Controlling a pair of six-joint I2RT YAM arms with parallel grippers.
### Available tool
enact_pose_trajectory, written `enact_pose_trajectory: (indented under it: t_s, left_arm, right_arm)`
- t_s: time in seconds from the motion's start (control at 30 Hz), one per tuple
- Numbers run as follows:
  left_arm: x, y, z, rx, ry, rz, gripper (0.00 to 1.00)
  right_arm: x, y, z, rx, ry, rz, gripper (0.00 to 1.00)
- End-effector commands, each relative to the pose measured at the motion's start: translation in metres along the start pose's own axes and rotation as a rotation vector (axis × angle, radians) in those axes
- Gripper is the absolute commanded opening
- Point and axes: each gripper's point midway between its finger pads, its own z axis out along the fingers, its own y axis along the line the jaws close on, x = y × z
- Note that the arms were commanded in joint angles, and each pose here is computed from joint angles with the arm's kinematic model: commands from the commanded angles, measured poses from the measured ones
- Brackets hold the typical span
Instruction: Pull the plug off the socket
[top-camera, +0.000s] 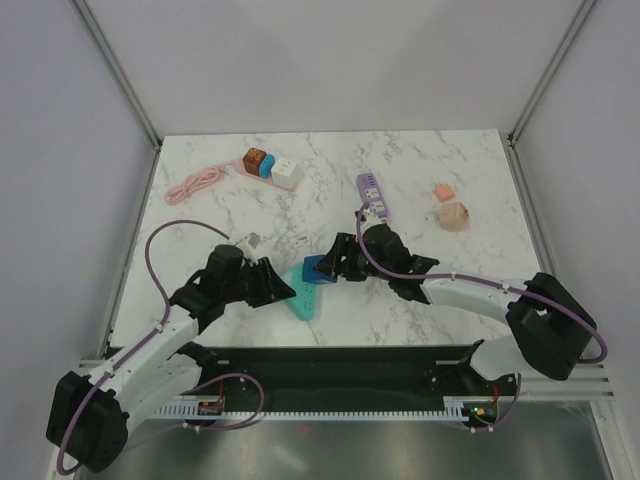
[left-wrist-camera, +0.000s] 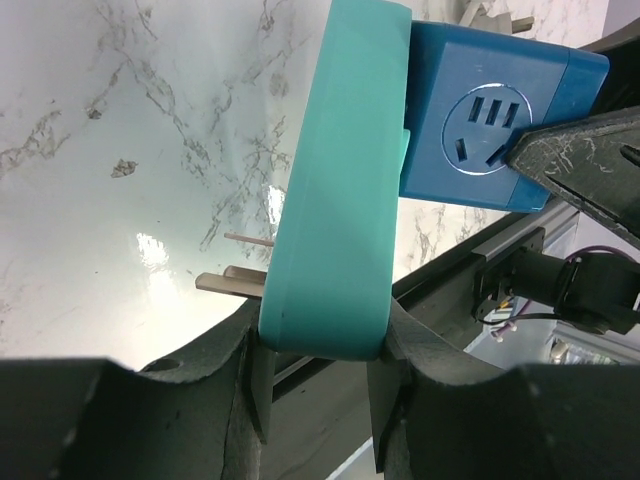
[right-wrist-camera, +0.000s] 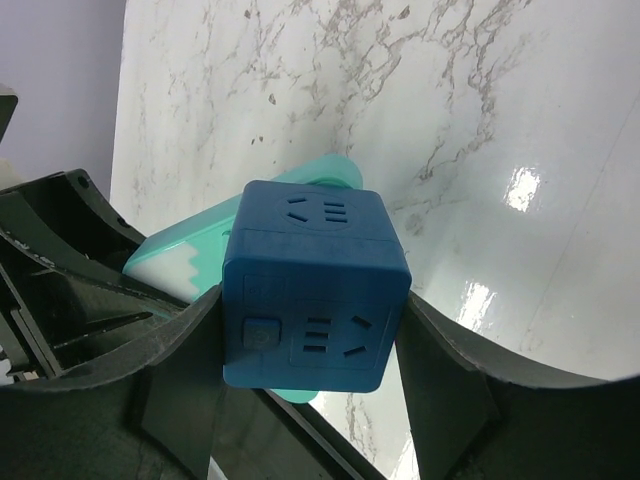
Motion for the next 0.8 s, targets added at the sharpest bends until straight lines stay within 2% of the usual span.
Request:
enact_pose_trajectory:
  t_s: [0.0,0.1,0.13,0.17,0.23,0.3,0.4,0.6,0.63,0.77]
  left_arm:
    - [-0.009,0.046,0.003,-0.187,-0.076,-0.029,0.02]
    - [-0.006,0.050,0.003,-0.202,-0.065,-0.006,0.02]
    - [-0.003,0.056,0.004,-0.235,-0.053,-0.007,0.02]
    - [-0.006,0.060,0.003,-0.282,-0.069,0.001,0.02]
    - [0.002,0.057,0.006,-0.314,-0.046,0.037,0.02]
    - [0.003,0.058,0.008,-0.356,-0.062,0.033,0.02]
    - [0.009,0.054,0.014,-0.381,-0.049,0.034,0.02]
    - [0.007,0.065,0.009,-0.445,-0.078,0.043,0.02]
    - [0.007,0.064,0.009,-0.440,-0.082,0.040,0.02]
    - [0.008,0.051,0.010,-0.373,-0.066,0.040,0.02]
  right_arm:
    - [0.004,0.032,-0.002,-0.158,0.078,-0.086,0.00]
    - [0.002,0.015,0.008,-0.091,0.131,-0.121,0.00]
    - [0.002,0.007,0.011,-0.057,0.155,-0.205,0.00]
    - [0.014,-0.022,0.013,0.086,0.234,-0.221,0.00]
    - [0.007,-0.011,0.017,0.138,0.237,-0.311,0.00]
    - [0.004,0.012,0.022,0.124,0.206,-0.348,0.00]
    - [0.005,0.023,0.028,0.138,0.180,-0.355,0.00]
    - [-0.009,0.007,0.013,0.179,0.122,-0.324,0.00]
    - [-0.011,0.017,0.010,0.113,0.122,-0.309,0.00]
    - [-0.011,-0.005,-0.006,0.017,0.140,-0.203,0.00]
